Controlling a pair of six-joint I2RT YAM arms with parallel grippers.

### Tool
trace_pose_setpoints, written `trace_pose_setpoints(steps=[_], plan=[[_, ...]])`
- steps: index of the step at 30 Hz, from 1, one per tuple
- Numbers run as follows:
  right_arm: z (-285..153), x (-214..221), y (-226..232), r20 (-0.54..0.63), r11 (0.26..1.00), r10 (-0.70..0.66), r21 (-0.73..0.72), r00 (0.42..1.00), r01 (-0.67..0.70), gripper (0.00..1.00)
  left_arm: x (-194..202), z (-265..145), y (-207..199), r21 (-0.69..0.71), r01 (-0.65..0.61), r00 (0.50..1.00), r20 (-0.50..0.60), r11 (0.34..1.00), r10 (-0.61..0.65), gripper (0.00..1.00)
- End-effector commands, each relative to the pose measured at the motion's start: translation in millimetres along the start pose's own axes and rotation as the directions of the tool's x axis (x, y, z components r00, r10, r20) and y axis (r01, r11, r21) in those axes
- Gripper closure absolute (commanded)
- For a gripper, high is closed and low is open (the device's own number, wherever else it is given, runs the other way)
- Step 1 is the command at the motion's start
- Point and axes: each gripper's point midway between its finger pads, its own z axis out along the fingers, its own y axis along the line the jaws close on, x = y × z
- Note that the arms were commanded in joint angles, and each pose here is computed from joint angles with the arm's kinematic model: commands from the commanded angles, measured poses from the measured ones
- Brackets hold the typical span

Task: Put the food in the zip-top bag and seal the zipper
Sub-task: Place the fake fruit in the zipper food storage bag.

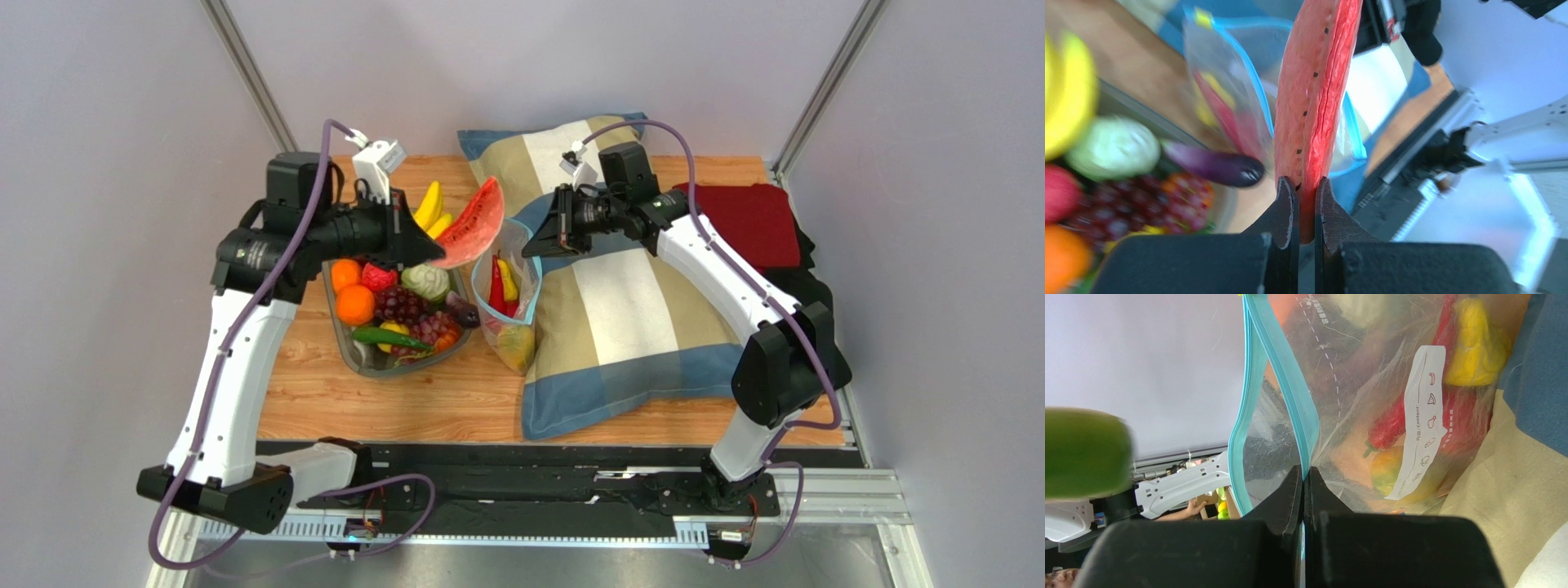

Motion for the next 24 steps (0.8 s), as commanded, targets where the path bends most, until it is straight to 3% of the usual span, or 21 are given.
trace_pose_setpoints(steps=[1, 6, 12, 20, 24], plan=[[-1.6, -14.1, 5.5, 0.056, 0.998, -0.054, 0.029, 0.997, 0.053, 1.0, 35.5, 18.0, -21.0, 0.074, 0.387, 0.913, -0.171, 0.919, -0.371, 1.0], [-0.6, -15.8, 6.0, 0.075, 0.996, -0.069, 0.066, 0.995, 0.064, 1.0, 67.7, 31.9, -28.6, 0.077, 0.542, 0.805, -0.331, 0.837, -0.492, 1.0], [1.7, -14.2, 19.4, 0.08, 0.989, -0.131, 0.074, 0.988, 0.125, 1.0, 90.1, 45.3, -21.2, -0.04, 0.662, 0.672, -0.412, 0.749, -0.616, 1.0], [-4.2, -10.5, 35.0, 0.116, 0.967, -0.241, 0.114, 0.964, 0.228, 1.0, 91.8, 50.8, 5.4, -0.175, 0.702, 0.613, -0.344, 0.69, -0.711, 1.0], [0.5, -3.0, 41.7, 0.095, 0.969, -0.241, 0.086, 0.966, 0.234, 1.0, 75.4, 57.0, 19.9, -0.211, 0.665, 0.666, -0.267, 0.717, -0.696, 1.0]])
